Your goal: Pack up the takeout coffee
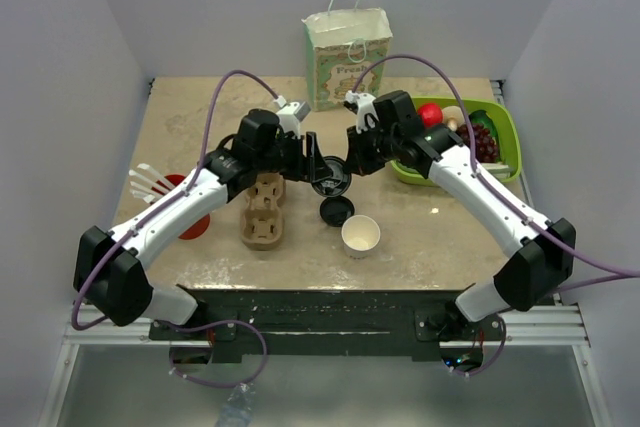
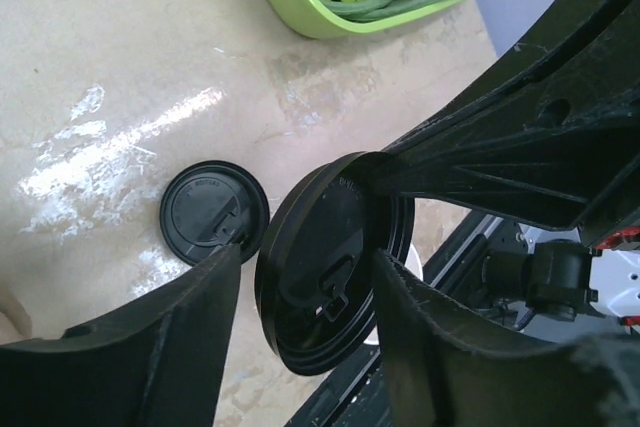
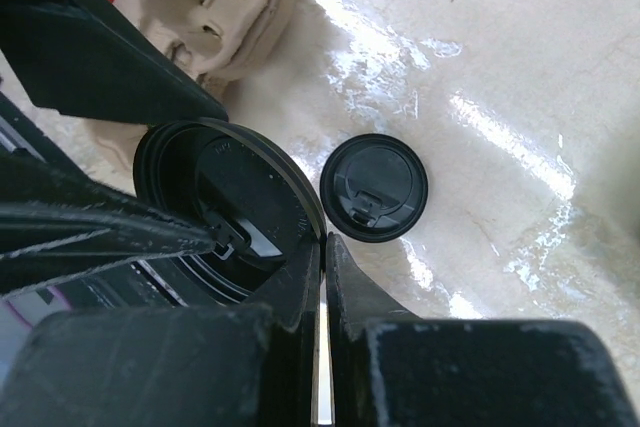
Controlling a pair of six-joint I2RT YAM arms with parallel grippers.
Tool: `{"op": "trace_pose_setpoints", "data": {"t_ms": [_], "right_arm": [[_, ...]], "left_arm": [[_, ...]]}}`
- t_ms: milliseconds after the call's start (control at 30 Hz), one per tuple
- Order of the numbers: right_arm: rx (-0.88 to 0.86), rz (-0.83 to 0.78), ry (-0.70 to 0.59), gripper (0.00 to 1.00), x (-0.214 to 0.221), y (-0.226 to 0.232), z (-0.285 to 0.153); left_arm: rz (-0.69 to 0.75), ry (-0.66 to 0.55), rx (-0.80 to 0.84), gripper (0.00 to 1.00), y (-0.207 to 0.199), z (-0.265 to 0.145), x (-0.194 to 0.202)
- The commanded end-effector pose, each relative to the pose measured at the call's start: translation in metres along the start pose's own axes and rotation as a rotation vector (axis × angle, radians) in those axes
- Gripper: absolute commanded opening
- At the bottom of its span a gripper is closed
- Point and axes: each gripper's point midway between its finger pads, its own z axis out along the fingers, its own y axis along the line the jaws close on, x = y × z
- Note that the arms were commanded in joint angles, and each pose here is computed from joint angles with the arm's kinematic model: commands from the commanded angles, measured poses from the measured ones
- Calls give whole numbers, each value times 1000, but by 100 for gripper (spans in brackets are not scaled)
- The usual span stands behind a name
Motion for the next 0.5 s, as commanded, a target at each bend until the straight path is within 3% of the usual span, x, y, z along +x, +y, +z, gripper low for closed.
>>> {"op": "trace_pose_setpoints", "data": {"t_ms": [0, 467], "right_arm": [[-72, -30, -58, 0, -12, 18, -17], [-75, -123, -150, 1, -22, 23, -46]], "left_arm": [[21, -28, 118, 53, -26, -8, -6], [7, -62, 189, 16, -46, -24, -14]]}}
